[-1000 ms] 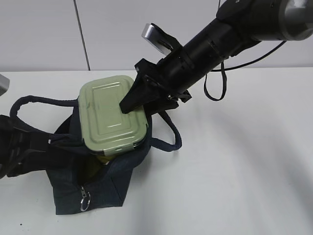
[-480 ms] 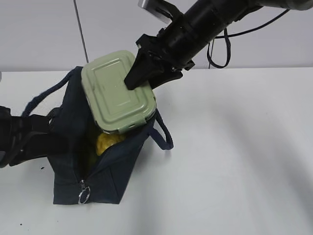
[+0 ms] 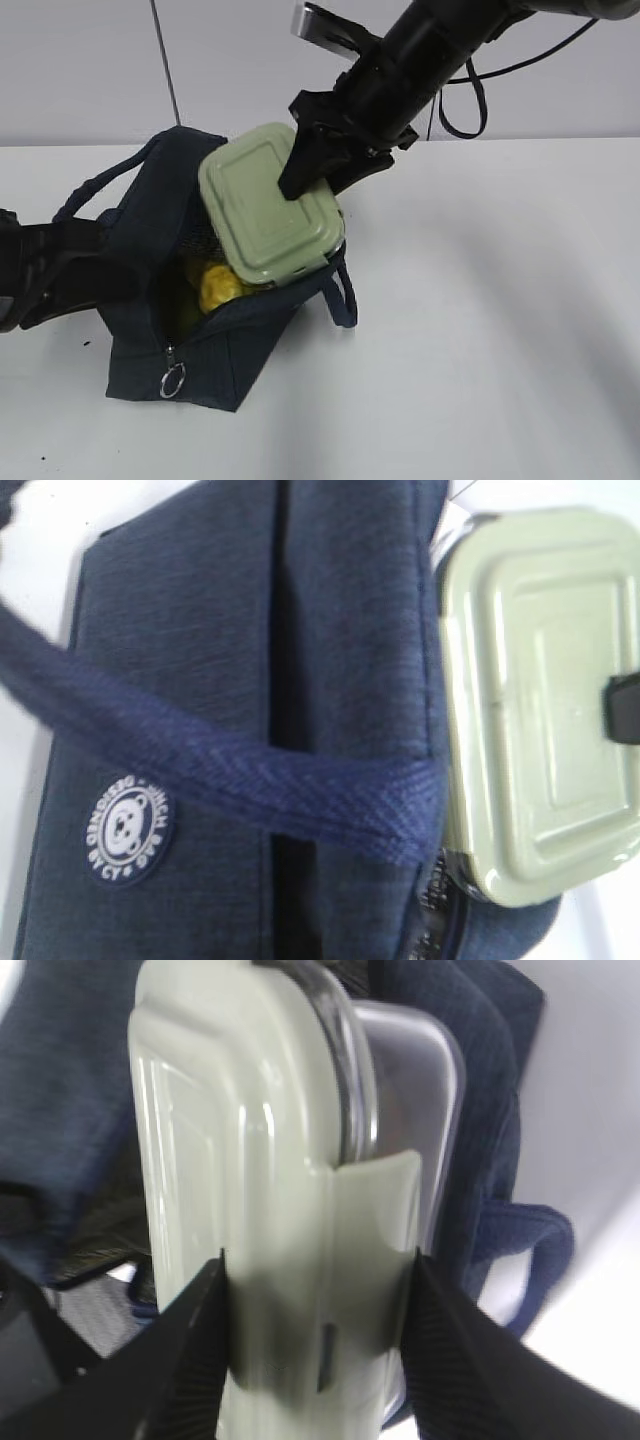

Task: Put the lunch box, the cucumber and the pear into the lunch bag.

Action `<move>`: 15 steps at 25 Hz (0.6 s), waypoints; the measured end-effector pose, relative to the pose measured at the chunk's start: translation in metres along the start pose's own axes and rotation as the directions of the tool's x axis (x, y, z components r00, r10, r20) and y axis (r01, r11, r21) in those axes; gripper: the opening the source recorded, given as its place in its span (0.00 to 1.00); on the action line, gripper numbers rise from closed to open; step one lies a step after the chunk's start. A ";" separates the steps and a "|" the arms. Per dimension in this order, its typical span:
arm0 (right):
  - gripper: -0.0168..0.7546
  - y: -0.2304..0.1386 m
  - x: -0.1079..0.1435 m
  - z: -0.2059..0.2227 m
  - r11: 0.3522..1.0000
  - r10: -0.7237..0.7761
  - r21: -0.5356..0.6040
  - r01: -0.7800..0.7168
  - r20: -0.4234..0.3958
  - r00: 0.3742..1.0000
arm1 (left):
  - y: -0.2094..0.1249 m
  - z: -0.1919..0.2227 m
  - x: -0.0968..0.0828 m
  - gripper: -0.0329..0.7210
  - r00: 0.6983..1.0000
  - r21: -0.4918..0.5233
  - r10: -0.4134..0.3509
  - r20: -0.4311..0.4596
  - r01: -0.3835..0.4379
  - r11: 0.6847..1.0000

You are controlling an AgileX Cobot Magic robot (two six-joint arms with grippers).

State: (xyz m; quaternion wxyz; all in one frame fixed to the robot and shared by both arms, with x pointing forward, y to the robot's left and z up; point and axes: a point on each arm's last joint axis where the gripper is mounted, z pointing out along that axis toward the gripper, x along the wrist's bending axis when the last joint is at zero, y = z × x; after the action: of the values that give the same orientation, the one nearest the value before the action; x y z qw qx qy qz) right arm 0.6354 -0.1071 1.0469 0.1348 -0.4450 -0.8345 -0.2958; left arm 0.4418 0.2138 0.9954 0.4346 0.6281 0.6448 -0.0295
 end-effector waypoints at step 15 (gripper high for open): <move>0.51 0.000 0.005 0.032 0.991 0.122 0.059 -0.119 -0.042 0.992 | 0.000 0.000 -0.001 0.02 1.000 0.000 -0.019 0.015 0.019 1.000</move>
State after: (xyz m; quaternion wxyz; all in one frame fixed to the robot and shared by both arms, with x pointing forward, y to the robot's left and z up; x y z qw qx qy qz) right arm 0.6341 -0.0842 1.0243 0.1836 -0.4838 -0.8108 -0.2737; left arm 0.4416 0.2128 0.9962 0.4390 0.6218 0.6475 -0.0383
